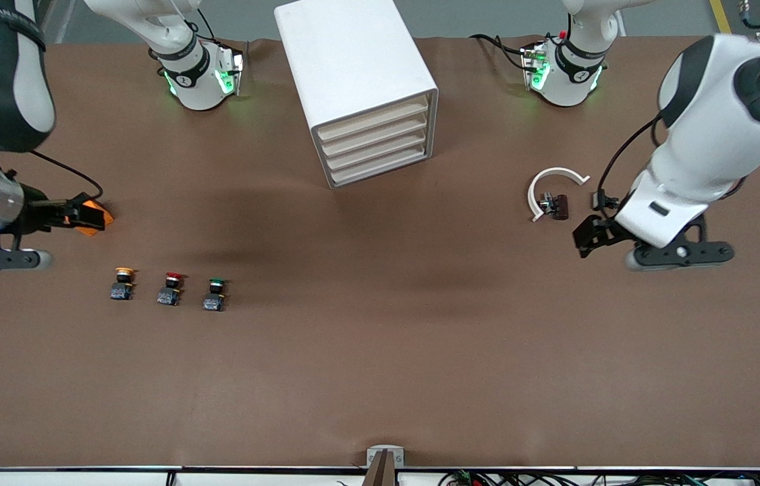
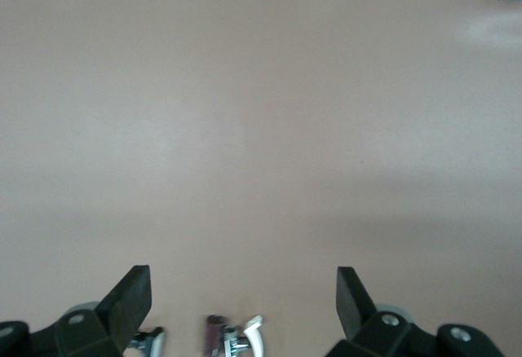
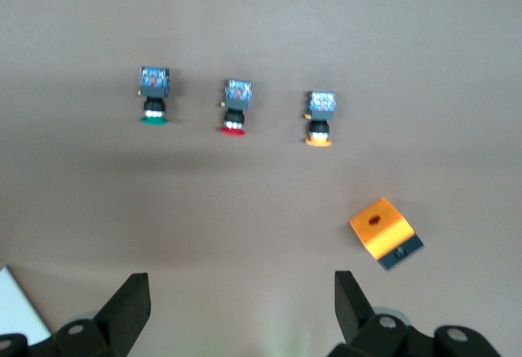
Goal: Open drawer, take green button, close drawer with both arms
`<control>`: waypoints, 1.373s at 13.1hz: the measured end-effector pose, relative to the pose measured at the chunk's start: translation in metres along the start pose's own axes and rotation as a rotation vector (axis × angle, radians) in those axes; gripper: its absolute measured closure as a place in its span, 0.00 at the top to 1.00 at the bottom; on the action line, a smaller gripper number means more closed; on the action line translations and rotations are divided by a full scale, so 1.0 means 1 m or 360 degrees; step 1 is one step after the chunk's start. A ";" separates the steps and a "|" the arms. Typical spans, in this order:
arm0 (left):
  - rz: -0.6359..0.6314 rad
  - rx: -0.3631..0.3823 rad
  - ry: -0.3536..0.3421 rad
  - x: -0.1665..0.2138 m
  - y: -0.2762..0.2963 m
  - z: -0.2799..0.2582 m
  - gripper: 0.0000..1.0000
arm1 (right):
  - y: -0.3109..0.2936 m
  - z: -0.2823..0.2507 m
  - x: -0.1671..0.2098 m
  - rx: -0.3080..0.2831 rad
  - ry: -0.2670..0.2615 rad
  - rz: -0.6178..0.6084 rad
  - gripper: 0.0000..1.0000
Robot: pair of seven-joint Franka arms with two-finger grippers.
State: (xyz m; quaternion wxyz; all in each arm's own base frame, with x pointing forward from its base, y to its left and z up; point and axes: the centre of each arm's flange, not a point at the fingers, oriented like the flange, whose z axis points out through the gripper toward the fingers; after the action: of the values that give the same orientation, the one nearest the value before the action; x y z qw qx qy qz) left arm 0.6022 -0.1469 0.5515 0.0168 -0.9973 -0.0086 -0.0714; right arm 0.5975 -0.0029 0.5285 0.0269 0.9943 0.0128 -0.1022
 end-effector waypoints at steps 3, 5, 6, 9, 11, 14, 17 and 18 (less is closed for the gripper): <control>0.0068 0.0074 -0.0015 -0.011 -0.027 -0.030 1.00 | 0.014 -0.017 -0.006 0.0007 -0.0008 0.0037 1.00; 0.0064 0.0057 -0.0067 -0.023 -0.047 -0.049 1.00 | 0.034 -0.016 -0.008 0.0024 -0.0010 0.0091 1.00; 0.0067 0.0053 -0.0087 -0.029 -0.057 -0.059 1.00 | 0.039 -0.016 -0.008 0.0027 -0.0011 0.0104 1.00; 0.0080 0.0038 -0.0096 -0.048 -0.076 -0.081 1.00 | 0.055 -0.032 -0.017 0.0038 -0.0030 0.0147 1.00; 0.0049 -0.0012 -0.0103 -0.060 -0.089 -0.085 1.00 | 0.073 -0.052 -0.026 0.0051 -0.0009 0.0194 1.00; 0.0034 -0.0027 -0.0096 -0.069 -0.097 -0.091 1.00 | 0.068 -0.058 -0.030 0.0127 -0.0012 0.0182 1.00; 0.0033 -0.0026 -0.0093 -0.071 -0.098 -0.094 1.00 | 0.067 -0.068 -0.038 0.0179 0.0017 0.0178 1.00; 0.0029 -0.0026 -0.0096 -0.073 -0.098 -0.096 1.00 | 0.067 -0.072 -0.042 0.0181 0.0034 0.0173 1.00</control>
State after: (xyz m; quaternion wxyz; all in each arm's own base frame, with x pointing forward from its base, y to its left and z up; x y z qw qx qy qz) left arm 0.5142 -0.0531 0.6393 0.0092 -0.9991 0.0007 -0.0413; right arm 0.5732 -0.0669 0.6112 -0.0241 0.9945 -0.0468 -0.0905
